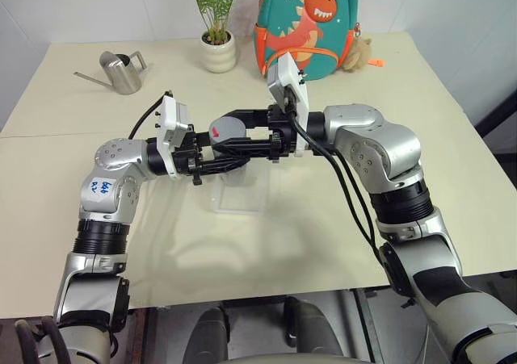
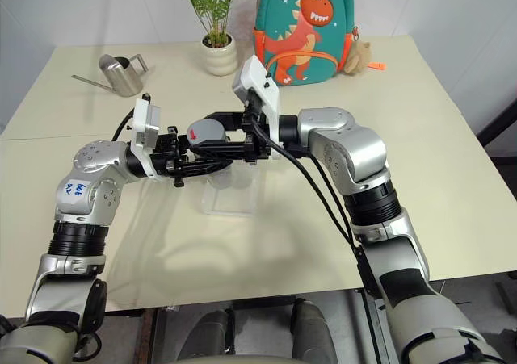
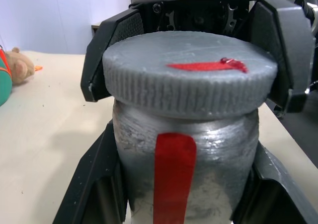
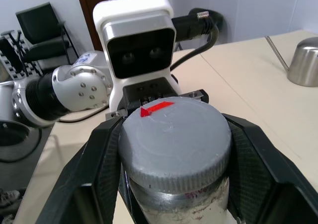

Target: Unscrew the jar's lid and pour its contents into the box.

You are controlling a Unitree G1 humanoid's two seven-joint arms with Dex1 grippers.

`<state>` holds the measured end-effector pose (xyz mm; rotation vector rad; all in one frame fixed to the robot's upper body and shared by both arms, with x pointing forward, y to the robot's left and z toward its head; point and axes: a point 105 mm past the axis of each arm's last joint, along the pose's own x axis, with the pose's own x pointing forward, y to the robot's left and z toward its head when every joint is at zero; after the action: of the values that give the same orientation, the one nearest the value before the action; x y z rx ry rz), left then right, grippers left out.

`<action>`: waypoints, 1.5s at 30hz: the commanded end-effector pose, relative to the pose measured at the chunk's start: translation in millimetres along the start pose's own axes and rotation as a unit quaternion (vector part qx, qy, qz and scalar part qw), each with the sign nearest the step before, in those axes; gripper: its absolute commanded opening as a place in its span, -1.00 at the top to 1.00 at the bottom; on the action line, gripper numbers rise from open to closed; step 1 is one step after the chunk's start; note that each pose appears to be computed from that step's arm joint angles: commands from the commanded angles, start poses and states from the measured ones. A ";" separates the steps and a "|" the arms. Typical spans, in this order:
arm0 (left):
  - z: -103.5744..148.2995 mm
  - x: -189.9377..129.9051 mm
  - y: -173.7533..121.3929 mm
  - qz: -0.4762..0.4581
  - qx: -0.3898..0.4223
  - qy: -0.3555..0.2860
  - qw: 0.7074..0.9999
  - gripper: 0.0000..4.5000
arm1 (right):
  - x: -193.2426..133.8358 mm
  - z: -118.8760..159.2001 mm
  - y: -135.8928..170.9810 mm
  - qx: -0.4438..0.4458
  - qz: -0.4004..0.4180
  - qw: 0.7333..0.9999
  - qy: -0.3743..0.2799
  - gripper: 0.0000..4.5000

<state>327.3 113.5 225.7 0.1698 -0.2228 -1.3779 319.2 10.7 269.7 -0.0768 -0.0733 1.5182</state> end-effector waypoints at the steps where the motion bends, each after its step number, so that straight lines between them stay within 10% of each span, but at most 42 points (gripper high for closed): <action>1: 3.8 -0.9 -5.1 -0.007 0.020 0.004 1.000 0.11 | -15.3 52.7 17.2 0.020 0.043 0.991 -0.128 -0.14; 8: 4.9 -7.3 -4.5 0.006 0.021 0.002 1.000 0.11 | -73.4 35.5 -14.9 0.022 -0.108 0.985 -0.131 -0.14; 18: 16.2 -20.9 6.6 0.036 0.024 -0.009 0.999 0.11 | -218.2 -88.3 -47.5 -0.040 -0.420 0.907 0.006 -0.14; 25: 20.5 -21.0 12.6 0.040 0.019 -0.013 0.999 0.11 | -239.7 -138.1 -42.0 -0.017 -0.485 0.874 0.007 -0.14; 27: 20.4 -20.7 12.5 0.038 0.015 -0.013 0.999 0.11 | -239.5 -144.1 -38.8 0.007 -0.480 0.877 -0.001 -0.45; 31: 20.4 -20.8 13.1 0.037 0.011 -0.010 0.999 0.11 | -242.4 -137.3 -35.1 -0.004 -0.477 0.879 -0.001 -0.99; 45: 20.3 -28.6 52.3 0.110 0.062 0.076 0.989 0.11 | -153.6 -41.5 21.2 -0.048 -0.231 0.972 0.014 -0.99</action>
<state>367.4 148.9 244.5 0.2774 -0.1513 -1.1445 308.9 -160.8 215.4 -0.1236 -0.1191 0.9424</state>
